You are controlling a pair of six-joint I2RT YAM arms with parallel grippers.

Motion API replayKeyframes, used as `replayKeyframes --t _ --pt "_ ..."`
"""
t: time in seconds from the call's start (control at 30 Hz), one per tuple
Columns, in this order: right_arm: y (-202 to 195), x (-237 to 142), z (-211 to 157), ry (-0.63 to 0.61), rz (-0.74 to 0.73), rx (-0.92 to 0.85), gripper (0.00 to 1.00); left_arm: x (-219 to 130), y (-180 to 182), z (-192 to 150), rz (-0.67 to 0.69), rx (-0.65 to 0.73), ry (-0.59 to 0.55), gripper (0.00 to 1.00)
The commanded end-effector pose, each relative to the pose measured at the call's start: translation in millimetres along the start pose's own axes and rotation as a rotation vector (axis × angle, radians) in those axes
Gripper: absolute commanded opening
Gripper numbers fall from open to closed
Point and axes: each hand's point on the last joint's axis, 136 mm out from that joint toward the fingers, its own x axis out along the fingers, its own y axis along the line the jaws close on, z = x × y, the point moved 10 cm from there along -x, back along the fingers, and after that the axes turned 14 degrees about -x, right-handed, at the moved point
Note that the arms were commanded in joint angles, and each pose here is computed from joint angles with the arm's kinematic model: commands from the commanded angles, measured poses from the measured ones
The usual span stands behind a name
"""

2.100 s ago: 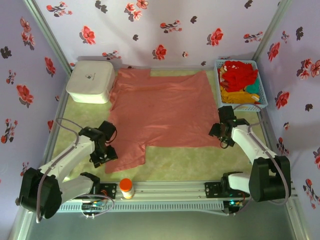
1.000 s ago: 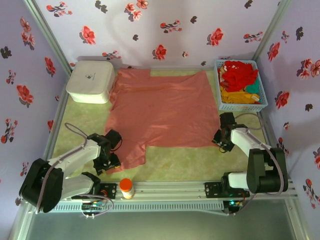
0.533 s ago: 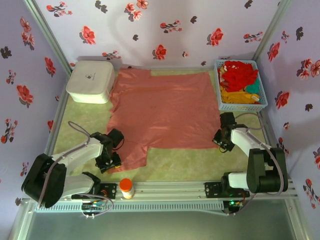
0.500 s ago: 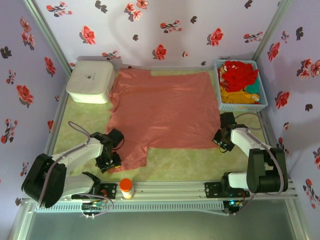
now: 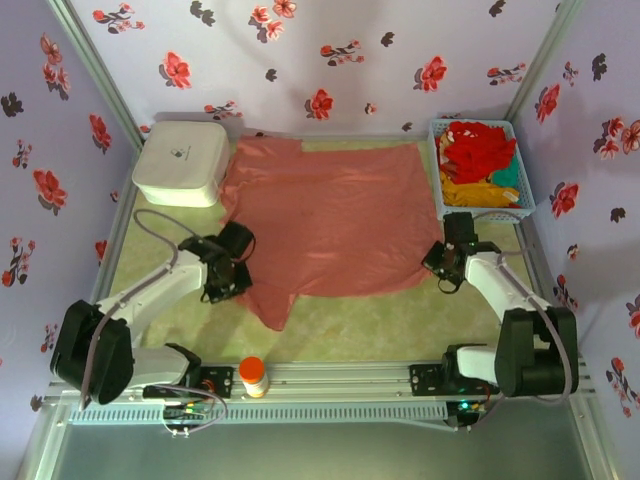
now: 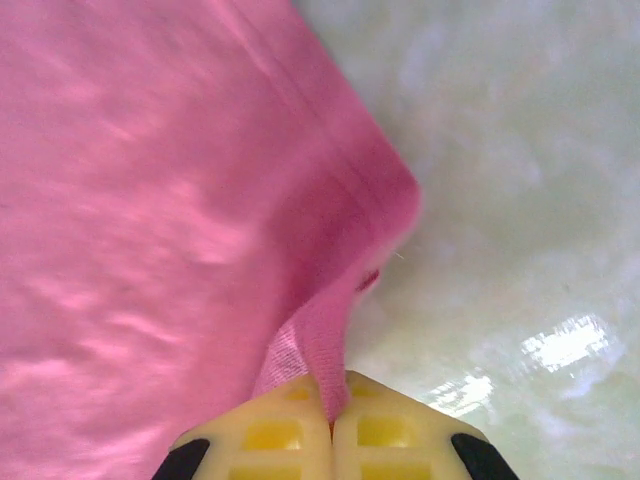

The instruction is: Fold and stack the t-shirts

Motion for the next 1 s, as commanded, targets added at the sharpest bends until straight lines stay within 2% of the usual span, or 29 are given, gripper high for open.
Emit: replayKeyframes --t 0.0,0.17,0.33,0.5,0.77,0.97 --pt "12 -22 21 -0.102 0.060 -0.037 0.00 -25 -17 32 -0.029 0.094 -0.095 0.00" --pt "23 -44 44 -0.205 0.104 -0.065 0.00 -72 -46 77 -0.130 0.177 -0.200 0.00" --pt "41 -78 77 -0.331 0.172 -0.097 0.00 -127 -71 123 -0.173 0.236 -0.282 0.00" --pt "57 -115 105 -0.459 0.252 -0.169 0.00 -187 -82 152 -0.245 0.262 -0.436 0.00" --pt "78 -179 122 -0.670 0.397 -0.266 0.00 -270 -74 156 -0.353 0.324 -0.652 0.00" --pt "90 -235 105 -0.867 0.425 -0.419 0.00 -315 -59 131 -0.478 0.461 -0.781 0.00"
